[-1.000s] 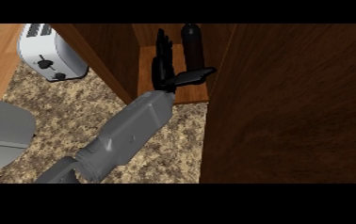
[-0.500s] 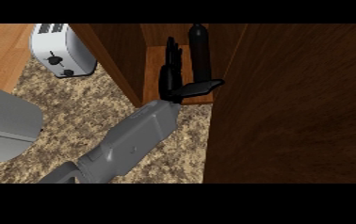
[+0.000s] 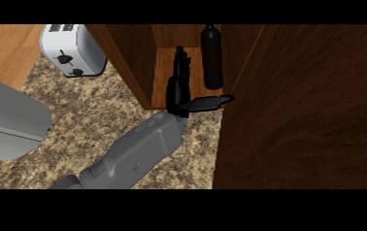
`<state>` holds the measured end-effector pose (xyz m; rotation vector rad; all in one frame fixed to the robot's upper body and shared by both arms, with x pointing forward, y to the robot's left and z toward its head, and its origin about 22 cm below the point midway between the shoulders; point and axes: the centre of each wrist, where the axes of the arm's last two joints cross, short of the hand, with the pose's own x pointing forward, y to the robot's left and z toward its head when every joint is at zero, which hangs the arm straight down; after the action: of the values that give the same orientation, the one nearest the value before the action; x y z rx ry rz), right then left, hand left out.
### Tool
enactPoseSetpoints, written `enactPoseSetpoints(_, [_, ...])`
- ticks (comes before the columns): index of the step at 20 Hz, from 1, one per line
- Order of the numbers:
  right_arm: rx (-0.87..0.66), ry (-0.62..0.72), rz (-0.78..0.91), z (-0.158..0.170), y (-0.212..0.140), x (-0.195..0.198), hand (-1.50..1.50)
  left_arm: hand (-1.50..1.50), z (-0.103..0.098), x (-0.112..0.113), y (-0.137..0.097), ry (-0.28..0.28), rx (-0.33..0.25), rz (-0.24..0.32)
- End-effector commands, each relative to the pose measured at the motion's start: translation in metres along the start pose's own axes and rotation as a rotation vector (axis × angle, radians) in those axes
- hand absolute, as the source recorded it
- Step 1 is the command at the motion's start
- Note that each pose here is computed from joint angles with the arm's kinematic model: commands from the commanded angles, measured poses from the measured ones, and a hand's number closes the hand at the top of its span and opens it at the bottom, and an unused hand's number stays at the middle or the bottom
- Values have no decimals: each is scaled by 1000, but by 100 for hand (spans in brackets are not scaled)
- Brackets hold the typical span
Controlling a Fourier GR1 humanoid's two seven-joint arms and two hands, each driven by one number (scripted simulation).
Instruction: Pick up the wine, place it into the cabinet and close the cabinet
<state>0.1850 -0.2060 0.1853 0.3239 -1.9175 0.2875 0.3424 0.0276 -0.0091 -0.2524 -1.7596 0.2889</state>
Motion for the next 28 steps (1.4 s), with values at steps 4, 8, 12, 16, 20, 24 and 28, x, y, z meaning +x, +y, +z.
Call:
enactPoseSetpoints(4, [-6,-4,10,13,4,7,-150,-150,36,-3,7,-29,-18,14])
enactPoseSetpoints(8, [-12,2,17,8,-4,0,-150,-150,44,5,16,-38,-69,19])
enactPoseSetpoints(12, [-23,5,11,17,-2,0,-150,-150,63,18,19,-27,-134,54])
enactPoseSetpoints(16, [-49,6,40,13,-5,-5,-150,-150,73,38,44,-24,-194,37])
enactPoseSetpoints(20, [-52,-2,58,18,2,4,-150,-150,84,49,47,-41,-214,24])
enactPoseSetpoints(24, [78,37,56,16,-14,7,150,-150,93,82,84,-38,-280,52])
enactPoseSetpoints(28, [191,-9,149,19,-6,15,150,-150,105,95,87,-12,-337,73])
